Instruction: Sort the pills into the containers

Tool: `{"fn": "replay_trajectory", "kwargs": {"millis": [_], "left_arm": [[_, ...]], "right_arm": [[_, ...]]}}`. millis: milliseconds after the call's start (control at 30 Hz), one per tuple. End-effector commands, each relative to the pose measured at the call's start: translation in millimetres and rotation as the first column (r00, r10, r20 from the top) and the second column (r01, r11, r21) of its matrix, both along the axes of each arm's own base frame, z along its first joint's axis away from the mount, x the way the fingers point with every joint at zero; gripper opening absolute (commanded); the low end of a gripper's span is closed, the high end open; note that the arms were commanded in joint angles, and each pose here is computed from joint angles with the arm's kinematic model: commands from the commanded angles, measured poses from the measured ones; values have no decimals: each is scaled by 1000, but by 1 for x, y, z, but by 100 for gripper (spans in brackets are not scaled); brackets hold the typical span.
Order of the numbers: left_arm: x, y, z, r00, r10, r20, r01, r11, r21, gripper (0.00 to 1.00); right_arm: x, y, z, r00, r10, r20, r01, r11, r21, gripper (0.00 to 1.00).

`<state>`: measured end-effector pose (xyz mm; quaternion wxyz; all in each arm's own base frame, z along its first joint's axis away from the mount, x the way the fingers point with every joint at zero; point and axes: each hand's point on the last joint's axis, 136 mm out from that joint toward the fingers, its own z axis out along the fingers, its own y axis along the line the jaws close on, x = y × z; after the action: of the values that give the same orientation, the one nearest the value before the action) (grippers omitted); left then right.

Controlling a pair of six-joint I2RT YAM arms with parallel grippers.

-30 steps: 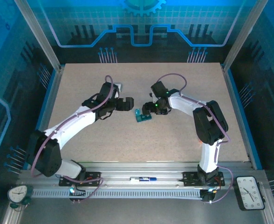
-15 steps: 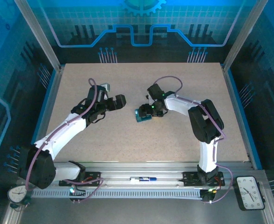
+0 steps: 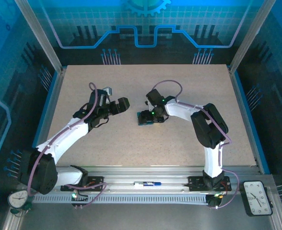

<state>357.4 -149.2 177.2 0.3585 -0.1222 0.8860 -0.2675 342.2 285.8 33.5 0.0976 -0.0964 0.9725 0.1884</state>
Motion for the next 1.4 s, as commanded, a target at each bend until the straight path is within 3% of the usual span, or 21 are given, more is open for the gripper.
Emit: {"fn": "replay_trajectory", "kwargs": {"millis": [0,167,267,433,600,767,900,1033,1233,1367], "left_arm": [[-1,0,10,1000,1,26,0,999,-47,99],[-3,1,7,1000,8,30,-6,999,-52,99],[-3,3,4,999,22,28,-20,998,-59,99],[-4,-1,-6,999,38,-5,-38,993,-112,99],[-6,-10,-16,1000,19,-12,-21,982,-188,99],[-6,-15,-23,1000,-8,-11,5,979,-202,99],[-5,-21,-29,999,-35,-21,30,977,-212,99],[-4,-24,-36,998,-48,-38,38,974,-223,99],[-2,-26,-43,997,-55,-46,44,974,-223,99],[0,-28,-46,997,-62,-51,49,972,-229,99]], "right_arm": [[-6,2,10,1000,10,3,-10,1000,-22,82],[-9,-21,36,999,14,50,-9,996,-86,87],[-8,-48,56,994,-18,112,37,985,-171,100],[-7,-107,89,967,-129,221,188,944,-271,100],[-15,-157,115,941,-234,245,298,916,-269,100],[-33,-217,134,863,-441,248,494,838,-232,100],[-56,-269,129,747,-629,217,665,714,-220,100],[-75,-299,111,653,-738,170,757,627,-187,100],[-102,-329,83,586,-796,154,792,521,-319,100],[-108,-329,67,588,-800,118,780,523,-342,99]]}}
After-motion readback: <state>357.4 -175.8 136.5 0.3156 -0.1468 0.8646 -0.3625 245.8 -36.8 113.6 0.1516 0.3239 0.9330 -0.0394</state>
